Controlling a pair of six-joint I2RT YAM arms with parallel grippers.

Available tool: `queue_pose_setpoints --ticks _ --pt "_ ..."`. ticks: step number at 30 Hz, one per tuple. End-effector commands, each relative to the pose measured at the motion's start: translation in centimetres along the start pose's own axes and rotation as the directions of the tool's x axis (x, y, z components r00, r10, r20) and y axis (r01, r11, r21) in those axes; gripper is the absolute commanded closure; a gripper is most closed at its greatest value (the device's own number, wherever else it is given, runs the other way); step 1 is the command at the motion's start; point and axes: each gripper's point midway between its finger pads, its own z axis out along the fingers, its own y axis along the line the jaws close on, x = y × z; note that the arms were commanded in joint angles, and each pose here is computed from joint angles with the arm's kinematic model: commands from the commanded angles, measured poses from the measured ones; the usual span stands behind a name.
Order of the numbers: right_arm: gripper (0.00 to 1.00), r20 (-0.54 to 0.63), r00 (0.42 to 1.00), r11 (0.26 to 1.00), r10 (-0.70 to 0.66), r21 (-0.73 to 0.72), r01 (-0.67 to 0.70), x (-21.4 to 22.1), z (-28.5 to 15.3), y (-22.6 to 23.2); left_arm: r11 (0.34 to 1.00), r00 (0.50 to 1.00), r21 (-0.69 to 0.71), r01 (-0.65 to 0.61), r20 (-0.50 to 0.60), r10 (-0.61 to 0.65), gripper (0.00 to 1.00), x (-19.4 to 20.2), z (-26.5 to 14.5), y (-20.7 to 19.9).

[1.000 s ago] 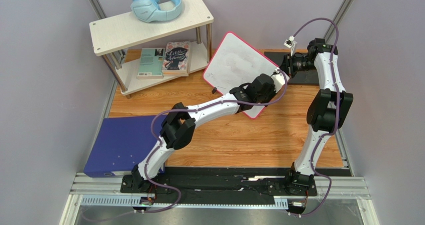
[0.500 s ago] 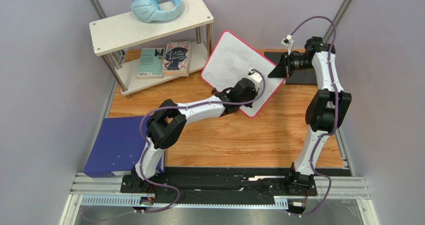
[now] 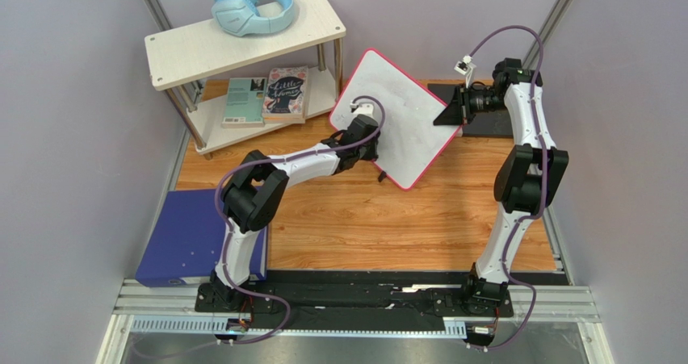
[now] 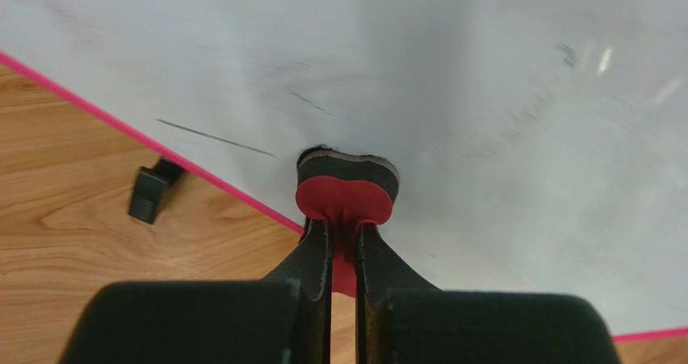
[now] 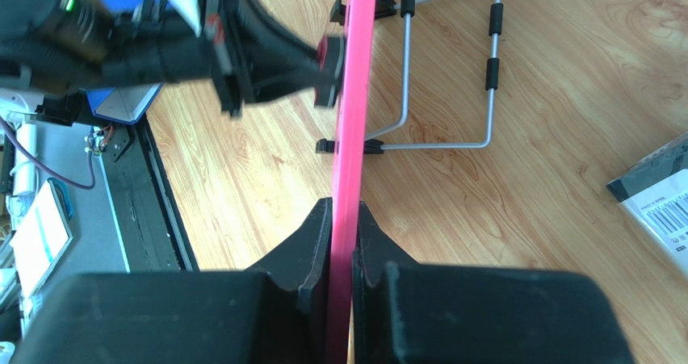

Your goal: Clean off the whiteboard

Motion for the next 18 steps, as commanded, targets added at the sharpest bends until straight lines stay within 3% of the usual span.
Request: queue_pose_setpoints --ticks 1,9,18 --pt "1.00 -0.180 0.984 0.998 0.008 -0.057 -0.019 3.9 1.9 2.2 0.980 0.983 -0.097 0.173 0.079 -0.166 1.00 -3.1 1.6 5.1" --pt "1.00 -0.188 0.982 0.998 0.010 -0.061 -0.021 4.2 1.9 2.0 0.944 0.942 -0.061 0.325 0.116 -0.316 1.00 -6.1 3.1 7.4" --pt "1.00 -0.192 0.981 0.997 0.010 -0.068 -0.023 4.3 1.9 2.1 0.925 0.907 -0.017 0.380 0.204 -0.369 1.00 -9.5 4.6 7.9"
